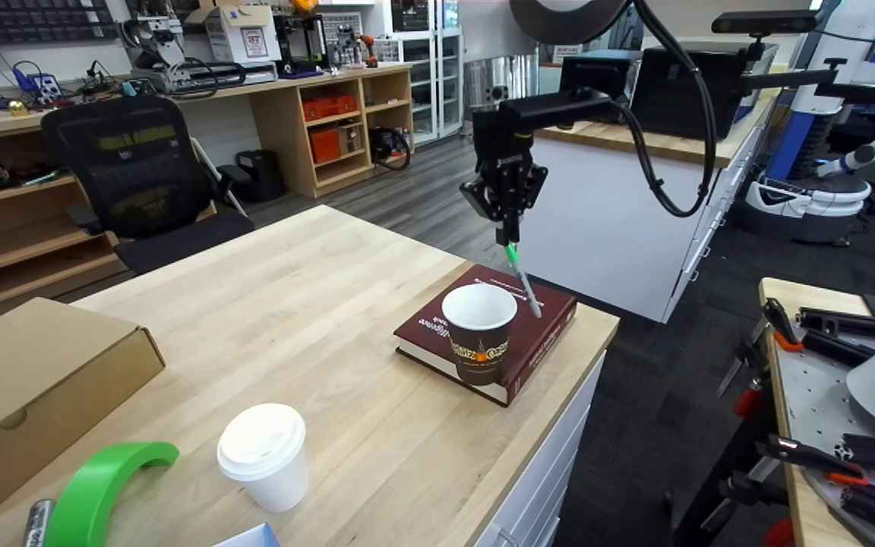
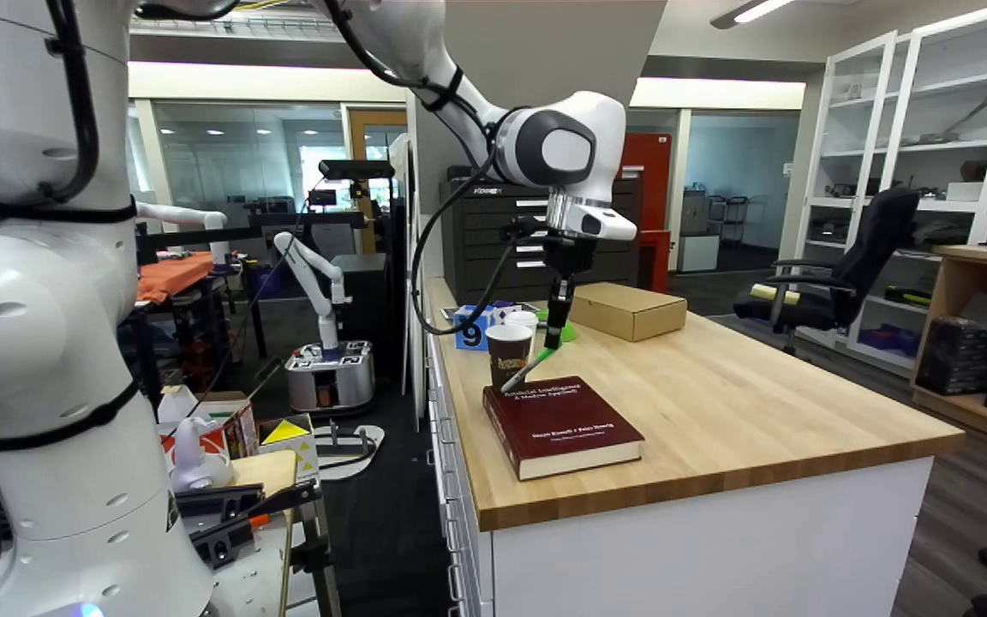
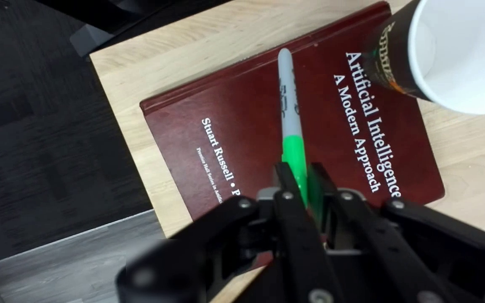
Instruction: Take the green pen out of the brown coffee cup
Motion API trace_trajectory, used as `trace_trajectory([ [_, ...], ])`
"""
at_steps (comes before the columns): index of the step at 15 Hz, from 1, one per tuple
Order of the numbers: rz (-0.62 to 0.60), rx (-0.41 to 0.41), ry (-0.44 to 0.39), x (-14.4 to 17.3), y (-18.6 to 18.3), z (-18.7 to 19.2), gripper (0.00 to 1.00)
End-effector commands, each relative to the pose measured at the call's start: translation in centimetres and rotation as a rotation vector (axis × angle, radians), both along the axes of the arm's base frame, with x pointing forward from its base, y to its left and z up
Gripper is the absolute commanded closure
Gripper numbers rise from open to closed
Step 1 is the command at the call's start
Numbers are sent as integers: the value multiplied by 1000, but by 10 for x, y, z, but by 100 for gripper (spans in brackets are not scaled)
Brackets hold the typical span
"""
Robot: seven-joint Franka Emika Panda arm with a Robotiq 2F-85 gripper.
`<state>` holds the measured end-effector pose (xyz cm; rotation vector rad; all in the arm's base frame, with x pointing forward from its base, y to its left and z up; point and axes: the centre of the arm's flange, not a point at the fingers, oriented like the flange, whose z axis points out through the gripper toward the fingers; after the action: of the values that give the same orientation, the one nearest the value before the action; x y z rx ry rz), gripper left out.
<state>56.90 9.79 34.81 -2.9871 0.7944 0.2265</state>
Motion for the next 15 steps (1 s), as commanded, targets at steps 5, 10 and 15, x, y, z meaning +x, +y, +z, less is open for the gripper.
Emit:
trace_trajectory([
  [5, 34, 130, 36, 31, -20, -40, 97],
  [10, 24, 157, 62, 43, -26, -61, 97],
  [15, 20, 167, 79, 48, -22, -81, 97],
])
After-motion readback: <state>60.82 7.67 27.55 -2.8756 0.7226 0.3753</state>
